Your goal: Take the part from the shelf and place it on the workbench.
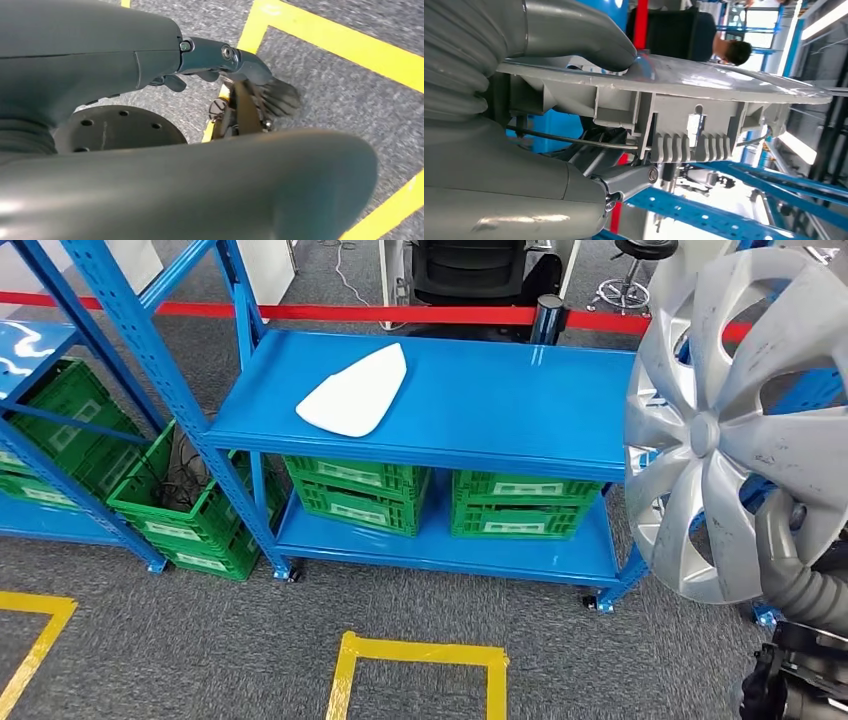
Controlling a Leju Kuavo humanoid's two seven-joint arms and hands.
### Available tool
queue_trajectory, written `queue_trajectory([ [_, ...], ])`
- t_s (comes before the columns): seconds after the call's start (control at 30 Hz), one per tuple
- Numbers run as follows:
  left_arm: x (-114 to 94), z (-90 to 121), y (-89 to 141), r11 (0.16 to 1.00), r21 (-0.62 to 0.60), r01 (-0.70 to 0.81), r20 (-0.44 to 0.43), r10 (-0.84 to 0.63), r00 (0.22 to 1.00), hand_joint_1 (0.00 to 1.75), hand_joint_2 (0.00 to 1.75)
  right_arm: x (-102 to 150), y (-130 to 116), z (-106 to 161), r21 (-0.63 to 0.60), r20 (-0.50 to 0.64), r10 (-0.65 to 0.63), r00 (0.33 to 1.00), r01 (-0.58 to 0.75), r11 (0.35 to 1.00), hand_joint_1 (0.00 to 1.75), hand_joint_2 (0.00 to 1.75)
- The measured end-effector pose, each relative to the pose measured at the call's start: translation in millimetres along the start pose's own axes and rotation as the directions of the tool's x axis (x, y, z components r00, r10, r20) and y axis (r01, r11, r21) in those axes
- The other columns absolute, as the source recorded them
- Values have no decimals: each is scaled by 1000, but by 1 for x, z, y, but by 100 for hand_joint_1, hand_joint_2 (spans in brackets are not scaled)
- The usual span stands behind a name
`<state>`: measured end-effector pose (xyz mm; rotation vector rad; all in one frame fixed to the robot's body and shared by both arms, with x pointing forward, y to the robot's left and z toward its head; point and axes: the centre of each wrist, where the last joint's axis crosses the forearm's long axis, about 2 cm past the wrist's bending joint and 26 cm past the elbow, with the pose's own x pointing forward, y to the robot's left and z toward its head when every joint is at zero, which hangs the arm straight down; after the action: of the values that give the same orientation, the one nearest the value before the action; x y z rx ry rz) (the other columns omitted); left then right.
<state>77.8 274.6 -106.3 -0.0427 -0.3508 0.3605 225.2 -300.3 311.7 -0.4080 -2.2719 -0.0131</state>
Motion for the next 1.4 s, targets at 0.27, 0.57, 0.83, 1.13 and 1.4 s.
queue_trajectory([
  [0.27, -2, 0, -9, 1000, -17, -7, -3, 7, 1000, 0, 0, 4, -6, -5, 18, 3, 11, 1000, -11, 1000, 175, 175],
  [0.57, -7, 1, -12, 1000, -26, 10, -8, -10, 1000, 0, 0, 7, -8, -10, 27, 22, 17, 1000, -17, 999, 175, 175],
  [0.83, -5, 1, -12, 999, -30, 39, 25, -38, 999, 0, 0, 10, -3, -20, 26, 94, -25, 995, 23, 999, 175, 175],
  [1.13, 2, 0, 7, 1000, 9, 20, 56, -20, 998, 0, 0, 3, 8, -14, 41, 85, -76, 994, 73, 997, 175, 175],
  [1.4, 6, -1, 15, 1000, 26, 12, 54, -14, 998, 0, 0, 1, 12, -11, 61, 83, -85, 993, 80, 995, 175, 175],
])
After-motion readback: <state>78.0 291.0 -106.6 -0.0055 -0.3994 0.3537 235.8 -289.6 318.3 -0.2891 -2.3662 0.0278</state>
